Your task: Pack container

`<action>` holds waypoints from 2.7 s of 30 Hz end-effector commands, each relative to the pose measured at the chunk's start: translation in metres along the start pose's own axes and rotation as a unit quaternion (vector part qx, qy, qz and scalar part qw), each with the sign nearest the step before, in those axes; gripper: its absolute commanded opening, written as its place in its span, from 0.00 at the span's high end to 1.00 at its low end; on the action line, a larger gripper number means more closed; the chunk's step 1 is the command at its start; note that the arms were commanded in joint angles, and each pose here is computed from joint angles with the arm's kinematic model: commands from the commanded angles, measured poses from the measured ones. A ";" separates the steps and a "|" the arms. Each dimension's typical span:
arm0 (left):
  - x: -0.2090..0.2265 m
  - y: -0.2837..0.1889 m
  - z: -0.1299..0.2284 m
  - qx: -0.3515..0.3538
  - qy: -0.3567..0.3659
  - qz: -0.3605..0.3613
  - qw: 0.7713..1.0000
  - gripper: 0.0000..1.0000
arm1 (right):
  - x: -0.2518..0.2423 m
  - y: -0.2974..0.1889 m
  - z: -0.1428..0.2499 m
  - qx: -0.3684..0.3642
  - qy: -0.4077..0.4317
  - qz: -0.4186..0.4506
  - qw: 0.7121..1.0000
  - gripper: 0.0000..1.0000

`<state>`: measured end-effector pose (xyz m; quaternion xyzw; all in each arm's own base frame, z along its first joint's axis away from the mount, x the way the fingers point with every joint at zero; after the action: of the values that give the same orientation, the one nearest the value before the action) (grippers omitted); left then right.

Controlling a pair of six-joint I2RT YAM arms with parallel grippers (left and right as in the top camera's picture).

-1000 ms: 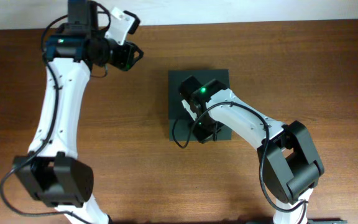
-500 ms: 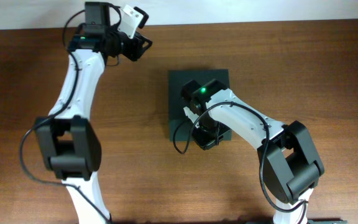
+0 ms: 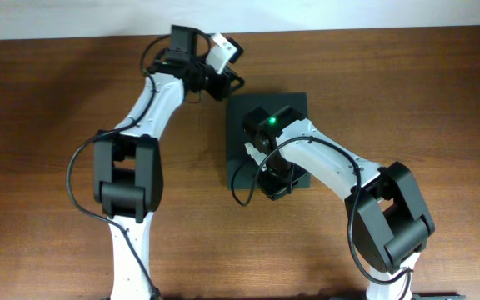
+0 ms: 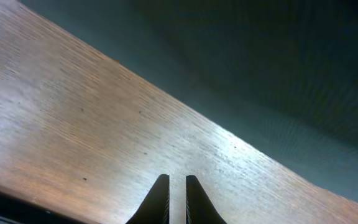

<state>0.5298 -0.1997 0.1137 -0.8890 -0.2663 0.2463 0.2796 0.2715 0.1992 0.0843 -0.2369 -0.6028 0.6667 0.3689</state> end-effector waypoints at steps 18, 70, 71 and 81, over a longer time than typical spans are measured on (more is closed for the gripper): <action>-0.020 0.012 0.011 0.033 -0.009 0.033 0.999 0.70 | -0.030 -0.010 -0.041 -0.106 0.002 0.100 0.989 0.91; 0.027 -0.043 0.017 0.032 -0.173 -0.008 0.984 0.52 | -0.038 -0.128 -0.070 -0.285 0.072 0.123 0.948 0.92; 0.030 -0.049 0.014 0.027 -0.175 -0.011 0.984 0.52 | -0.043 -0.136 -0.068 -0.295 0.079 0.124 0.944 0.92; 0.041 -0.127 -0.029 -0.044 -0.169 -0.055 0.983 0.47 | -0.140 -0.130 -0.034 -0.265 0.215 0.097 0.935 0.92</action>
<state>0.5350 -0.1000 0.1365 -0.8085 -0.3530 0.4040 0.2419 0.4024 0.1319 0.1980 -0.5153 -0.6524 0.4630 0.3074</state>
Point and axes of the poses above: each gripper's point midway between its finger pads, its own y axis out along the fingers, its own x axis along the line the jaws close on, z = x × y, the point moved 4 cm from there along -y, back along the fingers, and after that the axes turned 6 degrees about -y, right-handed, at the moved point
